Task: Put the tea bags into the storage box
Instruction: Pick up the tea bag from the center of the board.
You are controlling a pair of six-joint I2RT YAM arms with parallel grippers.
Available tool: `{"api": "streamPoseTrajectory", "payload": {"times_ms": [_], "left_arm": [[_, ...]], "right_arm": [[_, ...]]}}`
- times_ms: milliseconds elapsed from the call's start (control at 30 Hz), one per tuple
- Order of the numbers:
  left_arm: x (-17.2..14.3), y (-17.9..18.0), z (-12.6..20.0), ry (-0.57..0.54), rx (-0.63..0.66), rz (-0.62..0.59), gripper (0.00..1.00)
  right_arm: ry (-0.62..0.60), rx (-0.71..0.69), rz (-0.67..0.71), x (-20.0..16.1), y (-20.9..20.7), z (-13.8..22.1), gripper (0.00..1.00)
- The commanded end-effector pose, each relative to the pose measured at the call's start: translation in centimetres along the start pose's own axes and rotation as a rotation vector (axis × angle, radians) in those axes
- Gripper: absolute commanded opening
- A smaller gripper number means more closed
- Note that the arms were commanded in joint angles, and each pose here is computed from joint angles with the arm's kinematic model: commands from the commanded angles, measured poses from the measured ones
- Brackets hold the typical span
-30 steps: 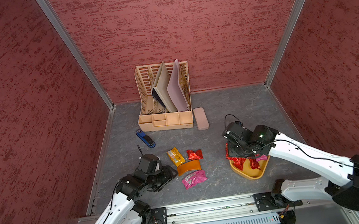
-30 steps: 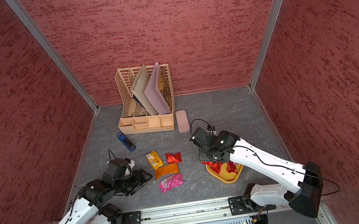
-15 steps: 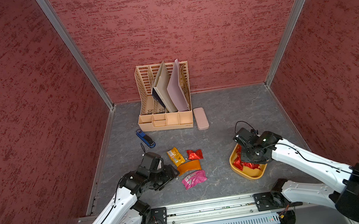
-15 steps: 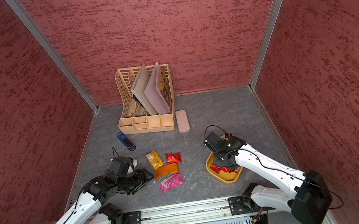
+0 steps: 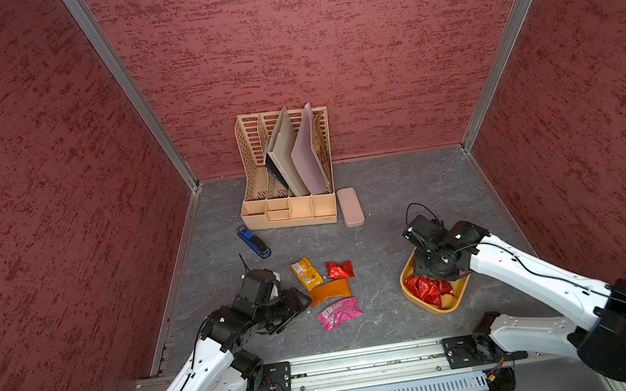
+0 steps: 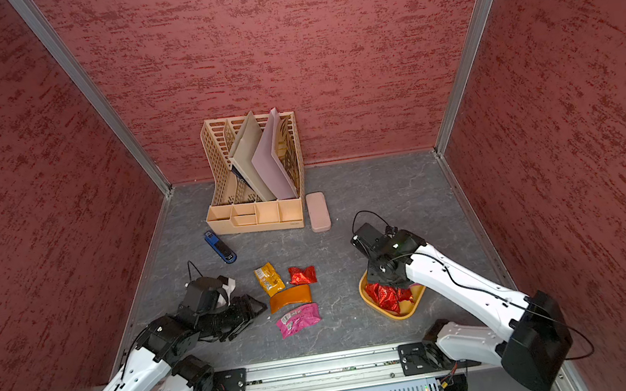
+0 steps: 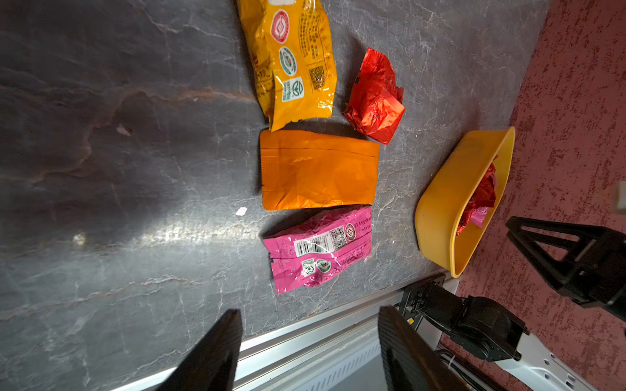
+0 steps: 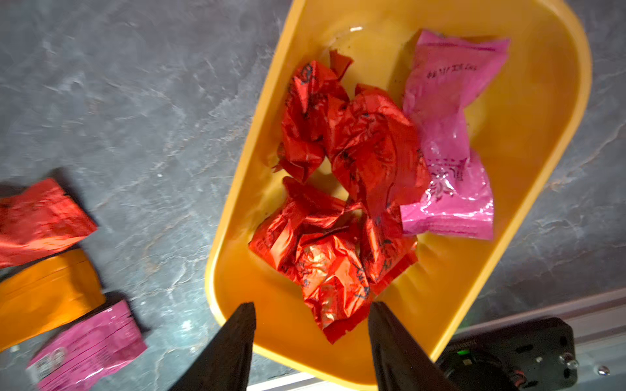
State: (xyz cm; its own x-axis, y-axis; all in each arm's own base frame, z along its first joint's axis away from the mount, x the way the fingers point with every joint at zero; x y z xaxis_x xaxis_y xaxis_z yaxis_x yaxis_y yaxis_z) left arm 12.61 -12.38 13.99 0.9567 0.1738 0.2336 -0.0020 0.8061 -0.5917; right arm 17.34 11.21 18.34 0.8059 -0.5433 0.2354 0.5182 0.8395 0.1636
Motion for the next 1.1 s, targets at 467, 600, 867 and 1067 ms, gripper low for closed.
{"api": "streamPoseTrajectory", "payload": {"times_ms": [467, 600, 867, 1067], "left_arm": [[-2.0, 1.6, -1.5, 0.073, -0.028, 0.081, 0.68], [-2.2, 1.7, -1.0, 0.066, -0.015, 0.083, 0.68], [-2.9, 2.3, 0.2, 0.027, -0.005, 0.105, 0.69], [-3.5, 3.1, 0.4, 0.014, 0.002, 0.124, 0.69]], "right_arm": [[0.287, 0.33, 0.158, -14.9, 13.3, -3.0, 0.73], [0.341, 0.321, 0.149, -17.1, 14.7, -5.7, 0.82], [0.342, 0.254, 0.133, -18.1, 15.3, -8.8, 0.9], [0.326, 0.19, 0.137, -18.3, 15.1, -10.3, 0.84]]}}
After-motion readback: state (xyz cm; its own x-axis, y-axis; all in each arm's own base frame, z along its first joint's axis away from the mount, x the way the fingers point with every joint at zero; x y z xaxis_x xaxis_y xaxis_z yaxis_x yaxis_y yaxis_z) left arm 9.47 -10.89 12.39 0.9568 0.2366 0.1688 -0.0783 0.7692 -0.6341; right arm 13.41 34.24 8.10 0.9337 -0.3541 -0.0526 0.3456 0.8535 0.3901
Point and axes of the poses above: each gripper's point midway between its finger pads, its own z axis back along the fingers, its own y axis along the line the jaws close on, x = y × z, the point moved 5 cm from there along z, back along the fingers, and after that the axes turned 15 degrees about -z, right-handed, at the moved point
